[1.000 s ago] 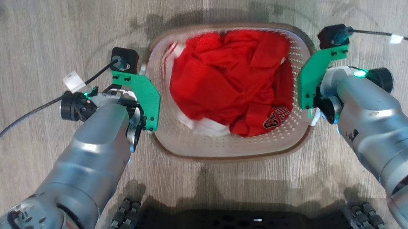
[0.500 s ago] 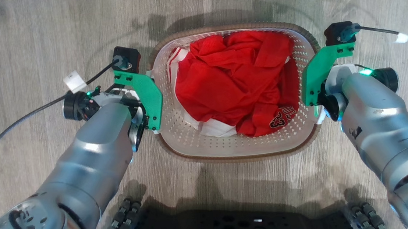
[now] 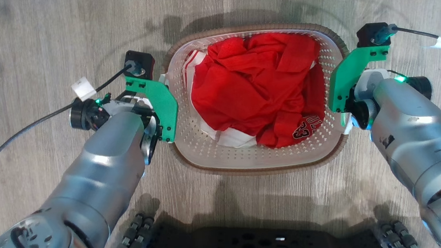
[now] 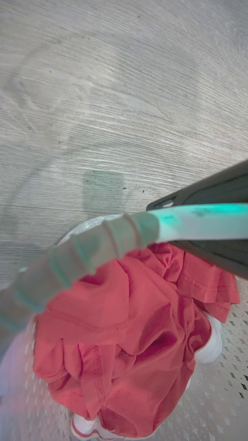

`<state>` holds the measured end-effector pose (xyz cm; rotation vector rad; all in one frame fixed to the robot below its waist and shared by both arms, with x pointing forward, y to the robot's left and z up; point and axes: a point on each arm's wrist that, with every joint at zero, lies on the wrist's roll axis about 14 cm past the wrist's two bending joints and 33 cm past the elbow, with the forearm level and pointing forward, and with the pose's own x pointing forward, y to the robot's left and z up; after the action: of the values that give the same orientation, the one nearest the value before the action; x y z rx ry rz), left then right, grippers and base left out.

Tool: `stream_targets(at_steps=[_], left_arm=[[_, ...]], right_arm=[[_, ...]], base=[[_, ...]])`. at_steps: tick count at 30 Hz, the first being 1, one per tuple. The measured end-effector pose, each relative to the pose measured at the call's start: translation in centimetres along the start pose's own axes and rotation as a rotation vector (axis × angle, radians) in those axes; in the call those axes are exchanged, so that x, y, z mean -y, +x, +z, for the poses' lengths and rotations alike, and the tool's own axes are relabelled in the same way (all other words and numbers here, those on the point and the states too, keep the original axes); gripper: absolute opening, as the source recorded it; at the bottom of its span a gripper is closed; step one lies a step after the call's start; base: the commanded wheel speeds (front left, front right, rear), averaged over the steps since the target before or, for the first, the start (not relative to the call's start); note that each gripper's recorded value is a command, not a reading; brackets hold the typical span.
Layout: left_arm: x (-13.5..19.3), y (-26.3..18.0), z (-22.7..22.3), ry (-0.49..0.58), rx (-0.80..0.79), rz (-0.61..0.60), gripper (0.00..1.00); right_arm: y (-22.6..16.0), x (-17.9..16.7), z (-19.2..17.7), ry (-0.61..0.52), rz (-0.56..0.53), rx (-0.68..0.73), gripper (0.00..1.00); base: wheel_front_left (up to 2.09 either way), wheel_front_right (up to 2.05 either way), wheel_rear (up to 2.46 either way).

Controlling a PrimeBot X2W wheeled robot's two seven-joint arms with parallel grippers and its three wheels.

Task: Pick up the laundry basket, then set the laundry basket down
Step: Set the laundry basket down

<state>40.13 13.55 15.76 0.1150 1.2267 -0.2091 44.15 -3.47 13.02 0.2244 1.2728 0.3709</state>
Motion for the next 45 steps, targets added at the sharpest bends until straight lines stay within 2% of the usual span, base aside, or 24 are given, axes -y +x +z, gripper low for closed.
stream_targets(at_steps=[8,15,32,34,45], left_arm=[[0.0,-0.1,-0.1,0.006,-0.004,-0.001,1.0],[0.0,-0.1,-0.2,0.007,-0.004,0.002,1.0],[0.0,-0.2,-0.2,-0.007,-0.004,0.003,1.0],[0.0,-0.2,-0.1,-0.005,-0.002,0.002,1.0],[0.1,-1.0,-0.4,-0.012,-0.005,0.002,1.0]], right_arm=[[0.1,-0.1,0.0,0.016,0.004,0.0,0.0],[0.2,-0.2,0.4,0.084,0.011,0.023,0.0],[0.2,-0.4,0.3,0.048,0.014,0.014,0.0],[0.1,-0.3,0.4,0.04,0.01,0.016,1.0],[-0.7,0.2,1.3,0.019,-0.017,0.034,1.0]], base=[[0.0,0.0,0.0],[0.0,0.0,0.0],[0.0,0.0,0.0],[0.0,0.0,0.0],[0.0,0.0,0.0]])
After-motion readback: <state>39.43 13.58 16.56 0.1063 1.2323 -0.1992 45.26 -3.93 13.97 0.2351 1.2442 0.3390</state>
